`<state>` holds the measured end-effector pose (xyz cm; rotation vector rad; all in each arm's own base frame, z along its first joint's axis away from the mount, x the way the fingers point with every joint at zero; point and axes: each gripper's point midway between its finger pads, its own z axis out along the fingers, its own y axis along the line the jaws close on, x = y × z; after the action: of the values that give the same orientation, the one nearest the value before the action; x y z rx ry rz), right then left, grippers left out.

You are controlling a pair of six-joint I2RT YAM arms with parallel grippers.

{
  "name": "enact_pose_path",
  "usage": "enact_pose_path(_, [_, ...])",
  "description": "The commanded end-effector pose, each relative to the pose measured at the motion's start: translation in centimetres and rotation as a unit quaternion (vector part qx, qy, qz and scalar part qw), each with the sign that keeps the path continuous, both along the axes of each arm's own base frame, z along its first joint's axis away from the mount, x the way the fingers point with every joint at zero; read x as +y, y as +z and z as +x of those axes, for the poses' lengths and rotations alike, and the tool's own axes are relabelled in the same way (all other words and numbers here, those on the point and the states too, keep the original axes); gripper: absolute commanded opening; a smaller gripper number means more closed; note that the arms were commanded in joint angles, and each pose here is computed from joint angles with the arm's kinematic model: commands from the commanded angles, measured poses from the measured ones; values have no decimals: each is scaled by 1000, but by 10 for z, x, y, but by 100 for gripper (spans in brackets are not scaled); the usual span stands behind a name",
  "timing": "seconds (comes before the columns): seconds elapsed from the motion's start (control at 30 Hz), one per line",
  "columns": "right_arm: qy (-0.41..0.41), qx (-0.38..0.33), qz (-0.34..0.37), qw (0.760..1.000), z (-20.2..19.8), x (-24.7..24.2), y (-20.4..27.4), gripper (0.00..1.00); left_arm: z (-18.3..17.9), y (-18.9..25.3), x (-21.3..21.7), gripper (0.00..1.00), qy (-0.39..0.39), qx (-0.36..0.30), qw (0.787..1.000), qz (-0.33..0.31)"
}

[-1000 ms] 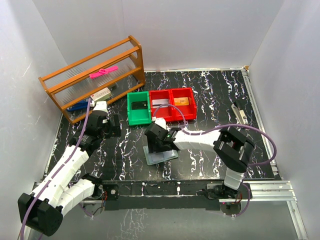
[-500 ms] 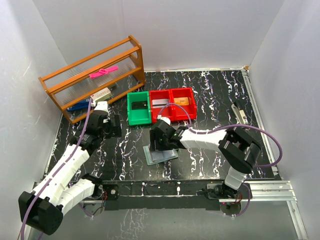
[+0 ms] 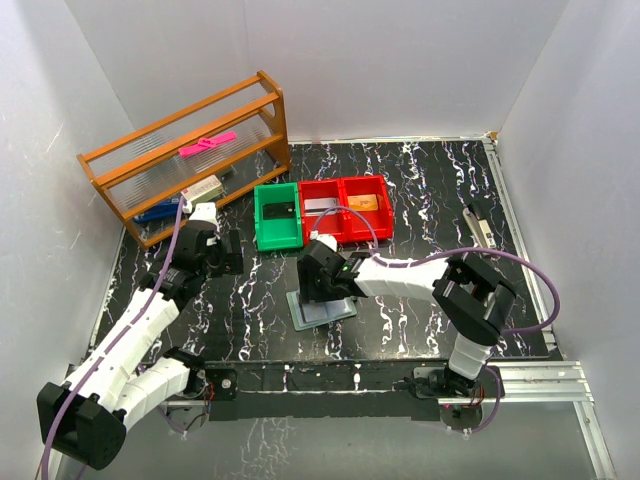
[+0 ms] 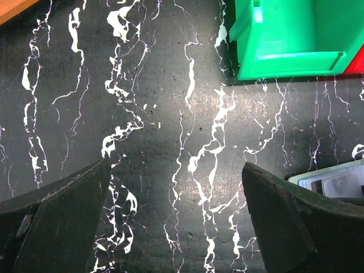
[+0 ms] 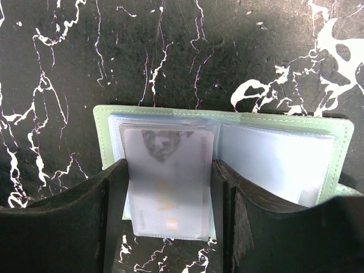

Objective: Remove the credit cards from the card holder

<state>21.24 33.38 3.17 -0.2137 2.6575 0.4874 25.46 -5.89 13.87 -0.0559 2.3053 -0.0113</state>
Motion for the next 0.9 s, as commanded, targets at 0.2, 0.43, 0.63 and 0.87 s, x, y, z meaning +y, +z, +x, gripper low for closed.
enact_pose_path(0.2, [-2,31,48,998,-3,6,-4,52,-13,8,-58,98,-68,20,985,-157])
enact_pose_path(0.43, [-21,57,103,993,-7,4,-2,52,-41,16,-142,87,-140,71,894,-419])
enact_pose_path(0.63, [-31,67,118,990,-7,3,-3,53,-62,-15,-167,84,-165,131,893,-398])
enact_pose_path(0.87, [-37,72,121,989,-7,-2,-6,53,-77,-45,-177,76,-149,154,900,-379])
